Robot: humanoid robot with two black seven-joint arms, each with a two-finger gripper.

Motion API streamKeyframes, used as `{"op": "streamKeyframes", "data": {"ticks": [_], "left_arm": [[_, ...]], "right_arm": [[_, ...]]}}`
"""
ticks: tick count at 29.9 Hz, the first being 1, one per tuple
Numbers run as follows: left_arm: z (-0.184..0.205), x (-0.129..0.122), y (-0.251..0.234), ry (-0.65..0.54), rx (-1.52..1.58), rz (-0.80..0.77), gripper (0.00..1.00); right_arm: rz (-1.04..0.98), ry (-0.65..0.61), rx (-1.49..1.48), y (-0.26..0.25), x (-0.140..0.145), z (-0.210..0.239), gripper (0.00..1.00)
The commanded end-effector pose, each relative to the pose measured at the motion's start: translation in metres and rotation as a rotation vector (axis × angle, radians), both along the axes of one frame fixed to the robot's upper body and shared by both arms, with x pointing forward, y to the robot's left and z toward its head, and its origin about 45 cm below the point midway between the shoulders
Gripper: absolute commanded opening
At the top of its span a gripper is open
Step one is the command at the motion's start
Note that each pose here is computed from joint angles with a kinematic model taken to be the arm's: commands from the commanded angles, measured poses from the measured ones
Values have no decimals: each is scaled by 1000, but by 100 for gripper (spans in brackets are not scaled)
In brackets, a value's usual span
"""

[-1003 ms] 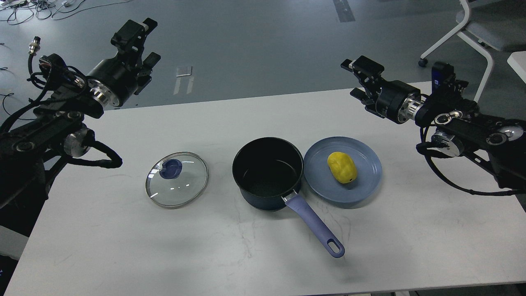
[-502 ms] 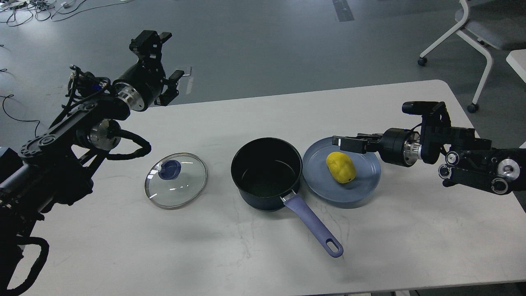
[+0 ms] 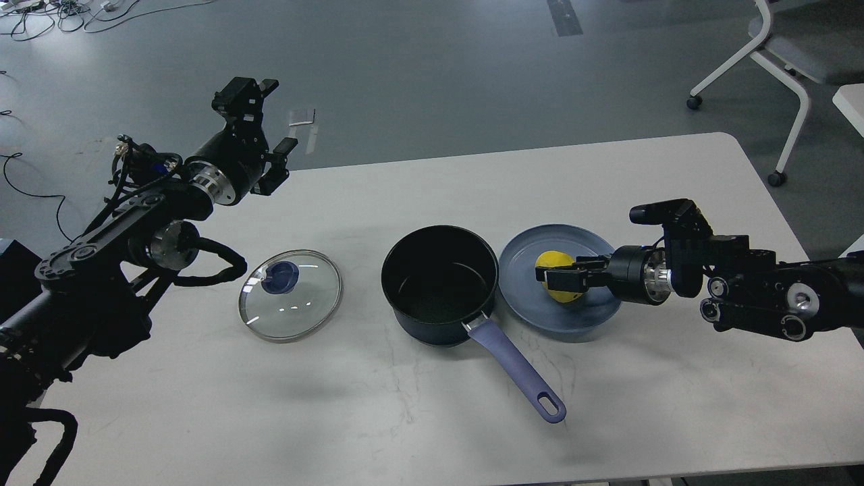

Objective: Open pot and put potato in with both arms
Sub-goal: 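Grasp the yellow potato with the right gripper and lift it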

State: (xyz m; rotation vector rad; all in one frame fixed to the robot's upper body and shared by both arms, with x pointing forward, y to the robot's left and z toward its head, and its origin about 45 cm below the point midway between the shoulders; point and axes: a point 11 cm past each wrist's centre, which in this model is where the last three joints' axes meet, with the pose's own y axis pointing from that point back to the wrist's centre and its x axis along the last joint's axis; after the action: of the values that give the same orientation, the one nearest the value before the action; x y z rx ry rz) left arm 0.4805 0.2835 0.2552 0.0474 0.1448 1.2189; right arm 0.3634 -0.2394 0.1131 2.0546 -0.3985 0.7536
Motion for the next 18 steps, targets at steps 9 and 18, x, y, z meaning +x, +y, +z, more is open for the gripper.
{"op": "streamKeyframes", "data": {"ticks": [9,18], "left_arm": [[-1,-1,2,-2,0,2,98],[-3,-2,-1,1,-1,-4,98]], "right_arm": [[36,-20,-20,2,6,8,14],[53,-171,-5,4,44,63,9]]}}
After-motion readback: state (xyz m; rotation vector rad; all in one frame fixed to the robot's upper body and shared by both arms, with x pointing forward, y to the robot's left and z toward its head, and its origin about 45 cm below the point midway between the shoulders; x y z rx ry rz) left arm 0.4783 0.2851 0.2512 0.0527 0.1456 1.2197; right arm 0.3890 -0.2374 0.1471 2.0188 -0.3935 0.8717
